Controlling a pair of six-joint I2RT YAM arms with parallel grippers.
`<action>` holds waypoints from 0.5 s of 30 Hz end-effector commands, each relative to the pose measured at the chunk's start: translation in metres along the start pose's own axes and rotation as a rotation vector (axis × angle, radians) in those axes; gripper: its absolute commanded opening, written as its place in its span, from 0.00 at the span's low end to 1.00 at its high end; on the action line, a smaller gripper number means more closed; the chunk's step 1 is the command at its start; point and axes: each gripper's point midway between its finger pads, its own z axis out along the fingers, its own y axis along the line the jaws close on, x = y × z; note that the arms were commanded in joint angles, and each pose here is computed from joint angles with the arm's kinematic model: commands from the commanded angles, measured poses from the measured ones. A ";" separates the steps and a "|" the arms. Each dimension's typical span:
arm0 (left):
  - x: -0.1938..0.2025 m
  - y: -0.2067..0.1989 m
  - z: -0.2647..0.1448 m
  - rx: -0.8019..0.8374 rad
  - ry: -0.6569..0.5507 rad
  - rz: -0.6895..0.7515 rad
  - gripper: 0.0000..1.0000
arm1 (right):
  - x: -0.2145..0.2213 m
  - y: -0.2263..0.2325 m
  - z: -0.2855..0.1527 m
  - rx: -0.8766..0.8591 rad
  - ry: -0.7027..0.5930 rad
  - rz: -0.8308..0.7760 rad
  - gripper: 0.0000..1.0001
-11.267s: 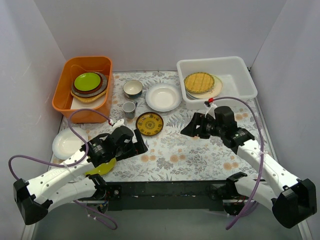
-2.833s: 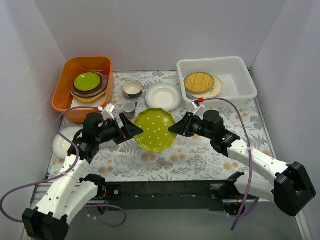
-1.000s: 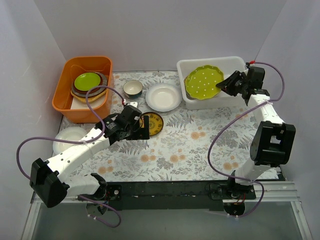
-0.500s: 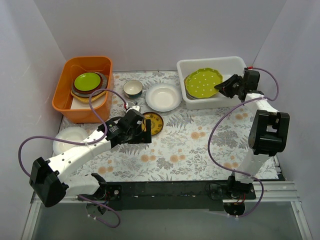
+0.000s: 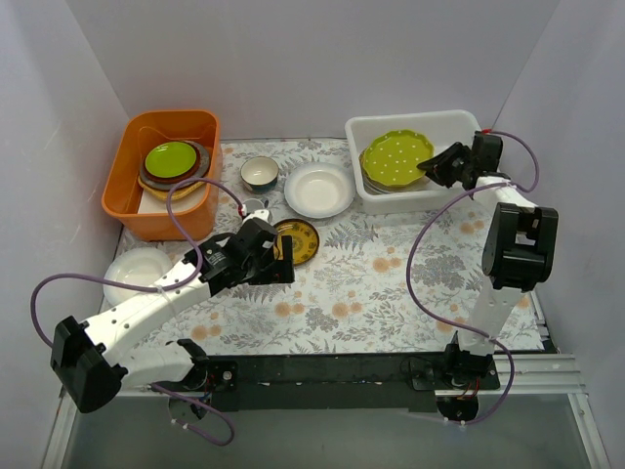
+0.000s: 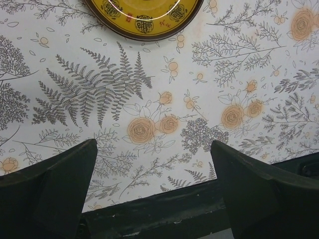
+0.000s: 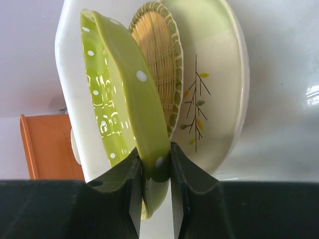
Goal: Place the plates into the plastic bin on the countertop
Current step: Place the plate in the plastic bin.
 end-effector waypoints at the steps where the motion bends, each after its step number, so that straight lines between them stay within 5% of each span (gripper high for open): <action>1: -0.002 0.003 -0.005 -0.002 -0.029 -0.009 0.98 | -0.040 0.057 -0.005 -0.171 -0.097 -0.053 0.01; 11: 0.002 0.002 -0.004 0.004 -0.025 -0.014 0.98 | -0.031 0.047 0.004 -0.166 -0.045 -0.067 0.13; 15: 0.002 0.001 -0.004 0.007 -0.021 -0.012 0.98 | -0.028 0.045 0.005 -0.166 -0.034 -0.062 0.30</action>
